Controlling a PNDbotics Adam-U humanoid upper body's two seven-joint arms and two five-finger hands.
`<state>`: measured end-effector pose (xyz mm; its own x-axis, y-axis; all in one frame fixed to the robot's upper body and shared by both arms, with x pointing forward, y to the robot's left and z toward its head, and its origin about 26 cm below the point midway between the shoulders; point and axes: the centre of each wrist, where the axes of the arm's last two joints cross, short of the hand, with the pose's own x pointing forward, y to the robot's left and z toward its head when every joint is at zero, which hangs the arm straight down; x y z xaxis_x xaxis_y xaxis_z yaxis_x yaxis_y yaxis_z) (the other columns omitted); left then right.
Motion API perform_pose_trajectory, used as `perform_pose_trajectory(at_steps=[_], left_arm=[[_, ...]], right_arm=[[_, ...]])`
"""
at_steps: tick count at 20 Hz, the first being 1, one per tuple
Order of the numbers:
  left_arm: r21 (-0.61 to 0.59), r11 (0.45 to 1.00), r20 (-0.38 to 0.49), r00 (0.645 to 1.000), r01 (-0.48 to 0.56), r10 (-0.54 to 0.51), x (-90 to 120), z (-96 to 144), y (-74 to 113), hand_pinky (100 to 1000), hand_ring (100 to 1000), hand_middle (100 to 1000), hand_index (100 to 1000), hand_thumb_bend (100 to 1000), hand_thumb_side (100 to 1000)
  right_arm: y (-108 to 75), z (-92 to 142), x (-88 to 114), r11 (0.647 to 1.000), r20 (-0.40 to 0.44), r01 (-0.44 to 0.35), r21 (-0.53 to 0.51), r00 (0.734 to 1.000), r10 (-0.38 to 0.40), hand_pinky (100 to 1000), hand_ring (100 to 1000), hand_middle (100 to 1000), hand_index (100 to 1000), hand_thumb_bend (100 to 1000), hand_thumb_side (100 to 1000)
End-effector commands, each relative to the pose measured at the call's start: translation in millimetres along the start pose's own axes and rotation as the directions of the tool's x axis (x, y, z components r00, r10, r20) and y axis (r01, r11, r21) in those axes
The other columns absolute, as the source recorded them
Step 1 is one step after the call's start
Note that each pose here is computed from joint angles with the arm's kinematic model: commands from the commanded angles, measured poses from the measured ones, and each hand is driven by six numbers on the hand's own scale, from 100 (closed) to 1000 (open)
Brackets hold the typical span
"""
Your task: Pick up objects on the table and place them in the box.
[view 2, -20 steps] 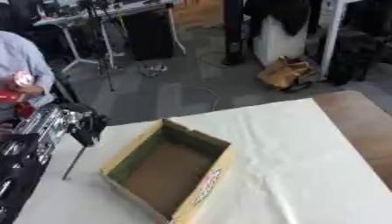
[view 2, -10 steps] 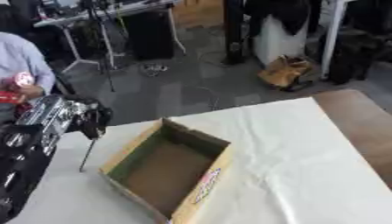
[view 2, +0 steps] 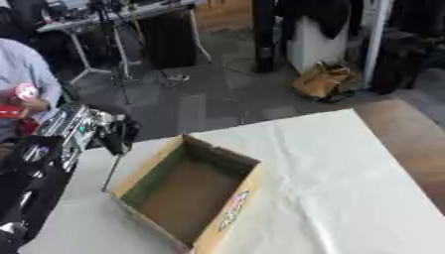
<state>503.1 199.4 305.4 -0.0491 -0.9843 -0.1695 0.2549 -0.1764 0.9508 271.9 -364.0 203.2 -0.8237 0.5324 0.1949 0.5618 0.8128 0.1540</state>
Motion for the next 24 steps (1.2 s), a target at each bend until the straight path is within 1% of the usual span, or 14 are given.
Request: perform_pose_trajectory(at_steps=[1,5,10,14,18,20,24], left_arm=[[0.063,0.997,0.021,0.999,0.046,-0.047,12,17,31.7,569,690,620,574,100,221],[0.082,0.993,0.062,0.994,0.089,-0.094,32,28,46.4,572,693,621,573,100,214],[0.098,0.989,0.083,0.989,0.114,-0.122,43,39,63.5,574,695,624,572,100,208],[0.098,0.985,0.098,0.983,0.145,-0.155,54,42,67.6,582,703,630,570,100,196],[0.118,0.973,0.124,0.969,0.200,-0.215,71,49,72.4,590,712,641,569,100,182],[0.126,0.968,0.131,0.963,0.218,-0.234,75,51,73.2,590,712,641,569,100,182],[0.146,0.952,0.162,0.943,0.268,-0.290,95,55,73.1,598,721,652,568,100,175]], right_arm=[[0.0,-10,2,0.991,0.120,0.090,-0.100,0.990,-0.078,840,831,632,696,100,1000],[0.6,-9,2,0.991,0.114,0.091,-0.096,0.990,-0.080,840,831,632,696,100,1000],[0.0,-8,2,0.992,0.105,0.086,-0.089,0.992,-0.076,839,831,631,696,100,1000],[0.3,-8,2,0.992,0.100,0.086,-0.087,0.992,-0.077,839,831,631,696,100,1000],[0.9,-9,3,0.992,0.099,0.089,-0.087,0.992,-0.080,839,831,631,696,100,1000],[1.1,-9,3,0.992,0.098,0.090,-0.087,0.992,-0.082,839,831,631,696,100,1000],[2.0,-9,3,0.992,0.096,0.093,-0.085,0.992,-0.085,838,831,631,696,100,1000]])
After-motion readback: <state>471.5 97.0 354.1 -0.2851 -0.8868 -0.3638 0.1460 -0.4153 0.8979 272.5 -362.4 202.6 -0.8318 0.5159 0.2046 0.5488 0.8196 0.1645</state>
